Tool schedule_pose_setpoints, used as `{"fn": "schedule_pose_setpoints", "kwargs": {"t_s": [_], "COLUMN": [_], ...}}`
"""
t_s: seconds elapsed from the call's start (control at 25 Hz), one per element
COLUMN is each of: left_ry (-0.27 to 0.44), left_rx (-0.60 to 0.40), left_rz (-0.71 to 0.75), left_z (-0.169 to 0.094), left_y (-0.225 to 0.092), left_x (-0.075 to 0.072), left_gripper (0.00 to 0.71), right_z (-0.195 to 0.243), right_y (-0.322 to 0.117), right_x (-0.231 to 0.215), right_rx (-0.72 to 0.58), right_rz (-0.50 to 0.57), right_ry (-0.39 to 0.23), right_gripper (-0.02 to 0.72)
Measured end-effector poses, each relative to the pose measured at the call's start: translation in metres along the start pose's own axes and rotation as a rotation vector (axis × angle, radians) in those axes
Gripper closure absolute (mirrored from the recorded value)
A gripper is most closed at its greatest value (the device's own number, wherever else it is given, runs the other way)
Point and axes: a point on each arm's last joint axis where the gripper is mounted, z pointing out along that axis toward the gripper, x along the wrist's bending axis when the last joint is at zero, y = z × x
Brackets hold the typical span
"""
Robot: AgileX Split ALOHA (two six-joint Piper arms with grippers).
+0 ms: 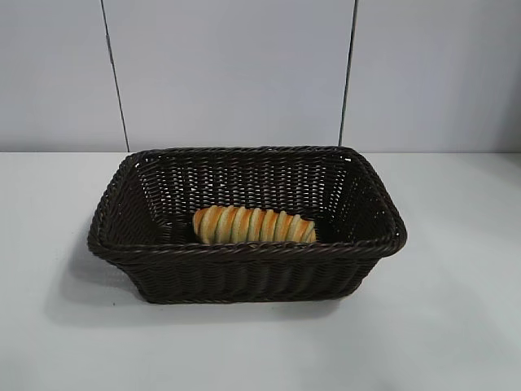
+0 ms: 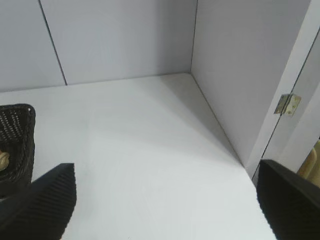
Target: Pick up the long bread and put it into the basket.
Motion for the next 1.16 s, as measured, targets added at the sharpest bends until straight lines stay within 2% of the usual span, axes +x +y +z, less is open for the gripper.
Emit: {"fn": "schedule_pose_setpoints", "kwargs": {"t_s": [0.08,0.36,1.16], "left_ry": [0.000,0.000,0.000], "left_rx": [0.000,0.000,0.000], "left_rz": [0.000,0.000,0.000], "left_z": [0.000,0.000,0.000], "left_y": [0.000,0.000,0.000], "left_x": [0.000,0.000,0.000], "left_gripper": [0.021,0.021,0.021], "right_z": [0.006,0.030,0.042], "right_y": [-0.004,-0.022,-0.021], "right_x": [0.002,0.003,0.004], "right_rx": [0.026,0.124,0.061], "right_rz": [0.005,0.006,0.046], "right_ry": [0.020,0.028,0.035], "right_gripper": [0.022,0.022,0.022]}}
